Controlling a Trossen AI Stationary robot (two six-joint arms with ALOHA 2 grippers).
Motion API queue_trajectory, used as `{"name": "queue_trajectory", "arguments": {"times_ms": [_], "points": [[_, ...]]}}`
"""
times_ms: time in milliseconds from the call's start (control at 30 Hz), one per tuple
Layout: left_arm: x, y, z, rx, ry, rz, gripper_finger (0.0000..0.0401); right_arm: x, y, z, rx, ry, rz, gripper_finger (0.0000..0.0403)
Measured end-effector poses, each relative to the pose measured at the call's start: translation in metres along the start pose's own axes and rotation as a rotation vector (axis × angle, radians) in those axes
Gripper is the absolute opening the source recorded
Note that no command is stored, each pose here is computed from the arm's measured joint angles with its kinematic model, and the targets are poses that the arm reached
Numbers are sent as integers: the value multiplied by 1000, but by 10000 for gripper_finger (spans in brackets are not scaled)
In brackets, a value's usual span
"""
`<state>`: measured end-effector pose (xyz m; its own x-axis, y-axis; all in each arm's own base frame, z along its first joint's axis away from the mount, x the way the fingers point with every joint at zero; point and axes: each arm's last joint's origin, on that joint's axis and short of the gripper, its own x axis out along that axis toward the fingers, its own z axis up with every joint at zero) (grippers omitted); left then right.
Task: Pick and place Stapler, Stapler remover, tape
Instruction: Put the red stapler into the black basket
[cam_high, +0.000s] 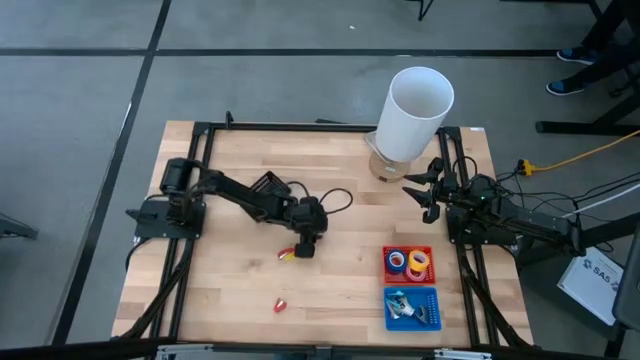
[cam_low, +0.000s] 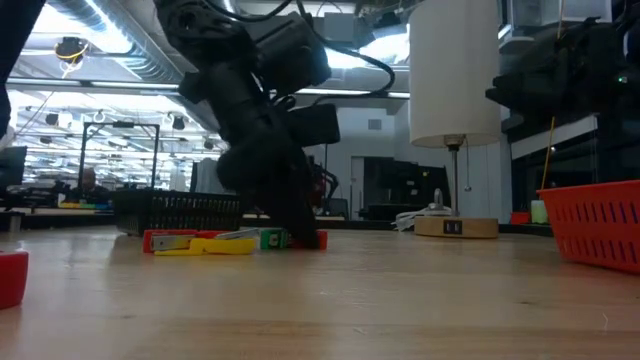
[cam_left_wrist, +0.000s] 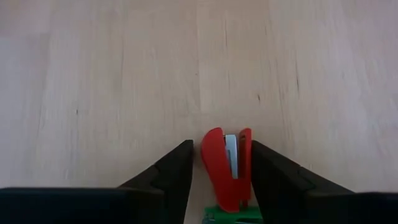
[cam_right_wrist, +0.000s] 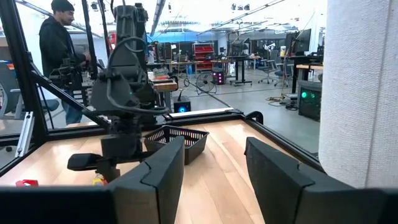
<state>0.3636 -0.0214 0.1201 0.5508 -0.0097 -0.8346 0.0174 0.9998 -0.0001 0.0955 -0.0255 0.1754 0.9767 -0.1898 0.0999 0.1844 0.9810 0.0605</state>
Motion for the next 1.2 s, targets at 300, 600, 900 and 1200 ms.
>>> {"name": "queue_trajectory", "arguments": {"times_ms": [300,600,900,1200], "points": [[-1,4,0,-5,0,22,72,0,0,0,0,0,0,172],[-26,21,7,-44,-23,103,60,0,0,0,0,0,0,172],[-89,32,11,-120,-36,292,67,0,0,0,0,0,0,171],[-138,64,7,-263,-74,365,68,0,0,0,0,0,0,171]]}}
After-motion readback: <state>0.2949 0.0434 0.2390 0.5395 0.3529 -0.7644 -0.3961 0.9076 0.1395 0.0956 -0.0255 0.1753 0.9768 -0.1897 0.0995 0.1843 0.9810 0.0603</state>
